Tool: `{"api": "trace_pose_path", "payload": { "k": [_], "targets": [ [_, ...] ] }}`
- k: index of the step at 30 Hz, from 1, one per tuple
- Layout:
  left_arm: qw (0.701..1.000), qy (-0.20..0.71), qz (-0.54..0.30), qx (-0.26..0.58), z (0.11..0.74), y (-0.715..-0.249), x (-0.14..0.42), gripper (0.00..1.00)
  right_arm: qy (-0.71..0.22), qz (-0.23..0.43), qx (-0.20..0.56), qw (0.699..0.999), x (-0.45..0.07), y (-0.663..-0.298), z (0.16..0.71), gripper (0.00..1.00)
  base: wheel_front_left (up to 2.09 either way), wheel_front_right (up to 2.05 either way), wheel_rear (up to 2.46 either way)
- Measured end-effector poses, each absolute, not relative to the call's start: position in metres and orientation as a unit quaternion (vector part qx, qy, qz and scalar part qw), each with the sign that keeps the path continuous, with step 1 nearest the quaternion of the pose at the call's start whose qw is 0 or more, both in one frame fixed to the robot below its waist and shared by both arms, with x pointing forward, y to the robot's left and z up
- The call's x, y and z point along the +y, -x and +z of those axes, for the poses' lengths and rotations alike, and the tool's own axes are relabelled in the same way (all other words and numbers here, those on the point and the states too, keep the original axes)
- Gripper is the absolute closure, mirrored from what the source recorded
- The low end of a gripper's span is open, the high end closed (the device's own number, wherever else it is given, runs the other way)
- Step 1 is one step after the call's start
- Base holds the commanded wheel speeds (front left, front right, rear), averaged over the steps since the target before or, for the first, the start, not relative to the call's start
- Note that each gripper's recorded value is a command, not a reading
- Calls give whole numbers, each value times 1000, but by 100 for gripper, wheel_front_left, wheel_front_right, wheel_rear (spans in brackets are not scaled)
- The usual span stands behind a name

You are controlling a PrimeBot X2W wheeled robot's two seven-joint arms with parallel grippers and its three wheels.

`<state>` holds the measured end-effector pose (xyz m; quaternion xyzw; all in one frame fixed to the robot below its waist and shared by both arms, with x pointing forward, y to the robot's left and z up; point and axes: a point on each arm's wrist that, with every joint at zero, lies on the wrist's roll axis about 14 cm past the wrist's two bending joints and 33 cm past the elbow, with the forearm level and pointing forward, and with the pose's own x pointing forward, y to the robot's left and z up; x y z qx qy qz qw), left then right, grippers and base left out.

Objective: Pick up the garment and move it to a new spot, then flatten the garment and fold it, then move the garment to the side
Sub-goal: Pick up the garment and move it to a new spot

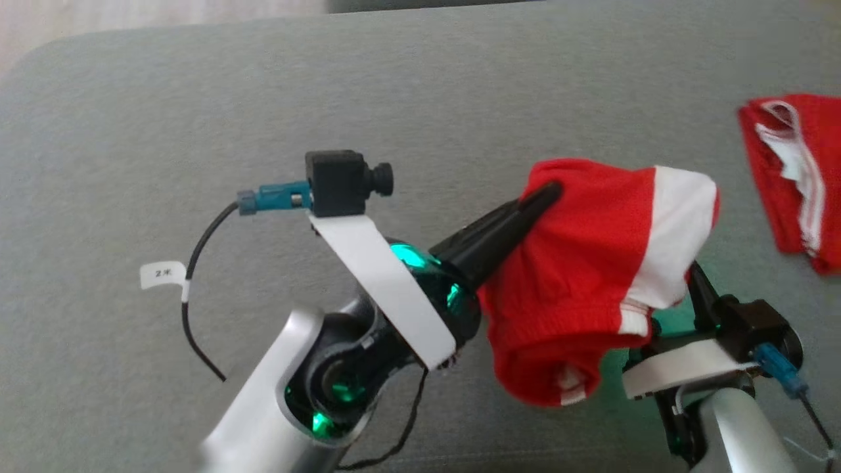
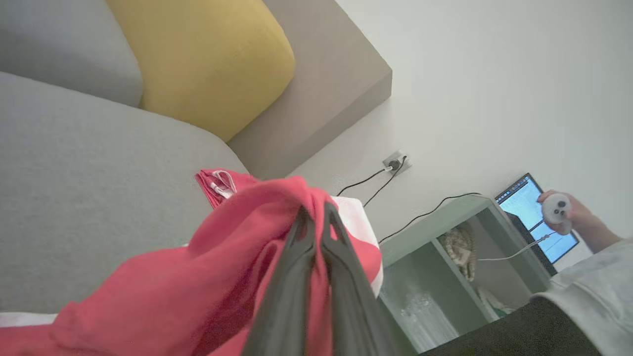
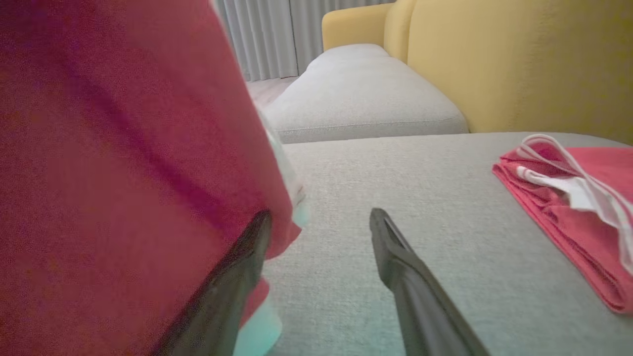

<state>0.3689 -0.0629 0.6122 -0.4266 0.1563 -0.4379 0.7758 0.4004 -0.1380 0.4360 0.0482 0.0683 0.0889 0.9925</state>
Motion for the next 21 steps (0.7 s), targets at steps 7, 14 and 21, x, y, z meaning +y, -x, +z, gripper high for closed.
{"api": "trace_pose_path", "payload": {
  "k": [7, 14, 21],
  "targets": [
    [785, 466, -335, 233, 556, -418, -58, 100, -52, 44, 72, 995, -167, -389, 435, 0, 0, 0, 0],
    [840, 447, -163, 261, 479, -490, -11, 100, -55, 16, 80, 995, -184, -381, 429, 0, 0, 0, 0],
    [889, 394, -50, 228, 441, -513, 42, 0, -57, 9, 82, 995, -189, -380, 429, 0, 0, 0, 0]
  ]
}}
